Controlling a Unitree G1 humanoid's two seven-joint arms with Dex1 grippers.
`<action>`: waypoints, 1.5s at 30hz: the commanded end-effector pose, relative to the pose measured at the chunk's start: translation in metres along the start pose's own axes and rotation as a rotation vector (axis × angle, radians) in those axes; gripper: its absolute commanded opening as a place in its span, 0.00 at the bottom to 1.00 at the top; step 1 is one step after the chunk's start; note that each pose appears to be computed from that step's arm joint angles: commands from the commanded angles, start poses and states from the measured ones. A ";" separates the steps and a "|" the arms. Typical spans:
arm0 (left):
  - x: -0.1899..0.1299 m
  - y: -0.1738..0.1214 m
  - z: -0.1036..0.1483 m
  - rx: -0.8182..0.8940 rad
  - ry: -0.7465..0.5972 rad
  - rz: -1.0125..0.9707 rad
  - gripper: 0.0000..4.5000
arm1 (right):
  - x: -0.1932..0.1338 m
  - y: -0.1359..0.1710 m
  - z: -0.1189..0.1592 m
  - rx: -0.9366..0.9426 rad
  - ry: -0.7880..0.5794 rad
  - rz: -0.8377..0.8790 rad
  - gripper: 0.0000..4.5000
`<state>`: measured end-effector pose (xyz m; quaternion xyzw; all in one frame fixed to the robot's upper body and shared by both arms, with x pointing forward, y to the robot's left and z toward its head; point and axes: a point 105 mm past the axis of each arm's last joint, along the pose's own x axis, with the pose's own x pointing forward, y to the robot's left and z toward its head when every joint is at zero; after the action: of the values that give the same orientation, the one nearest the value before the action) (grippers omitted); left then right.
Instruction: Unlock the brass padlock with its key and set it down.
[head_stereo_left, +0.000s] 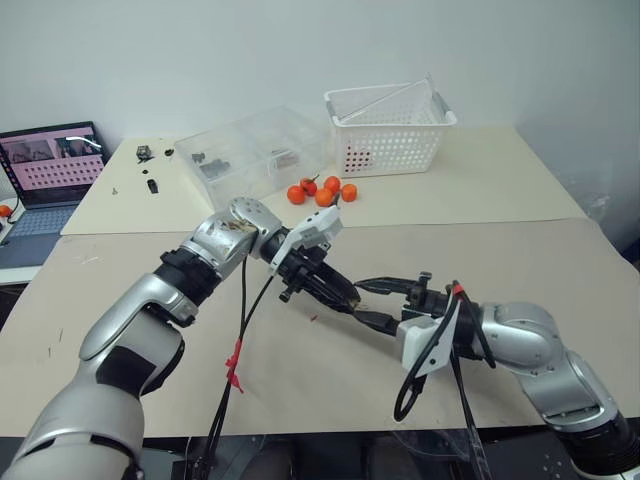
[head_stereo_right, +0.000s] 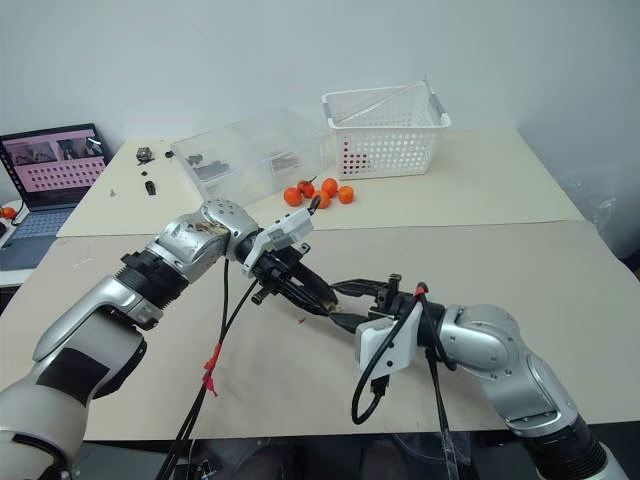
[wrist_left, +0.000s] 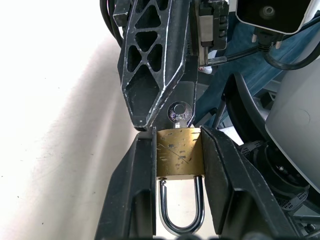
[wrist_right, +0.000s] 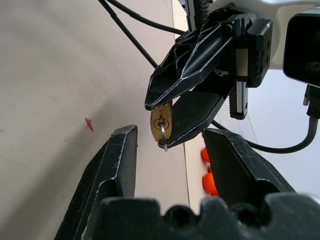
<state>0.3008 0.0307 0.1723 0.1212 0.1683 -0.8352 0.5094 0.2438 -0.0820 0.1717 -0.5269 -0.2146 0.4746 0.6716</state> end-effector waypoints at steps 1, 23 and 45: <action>-0.001 -0.001 0.012 0.058 -0.007 -0.005 0.17 | -0.004 -0.013 0.011 -0.035 -0.028 -0.040 0.46; 0.000 0.001 0.013 0.061 -0.004 -0.009 0.17 | -0.004 -0.012 0.017 -0.029 -0.028 -0.042 0.28; -0.001 0.004 0.014 0.063 0.003 0.002 0.17 | 0.000 -0.012 0.015 -0.029 -0.032 -0.068 0.02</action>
<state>0.3062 0.0314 0.1735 0.1237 0.1658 -0.8310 0.5165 0.2412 -0.0789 0.1708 -0.5216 -0.2057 0.4747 0.6784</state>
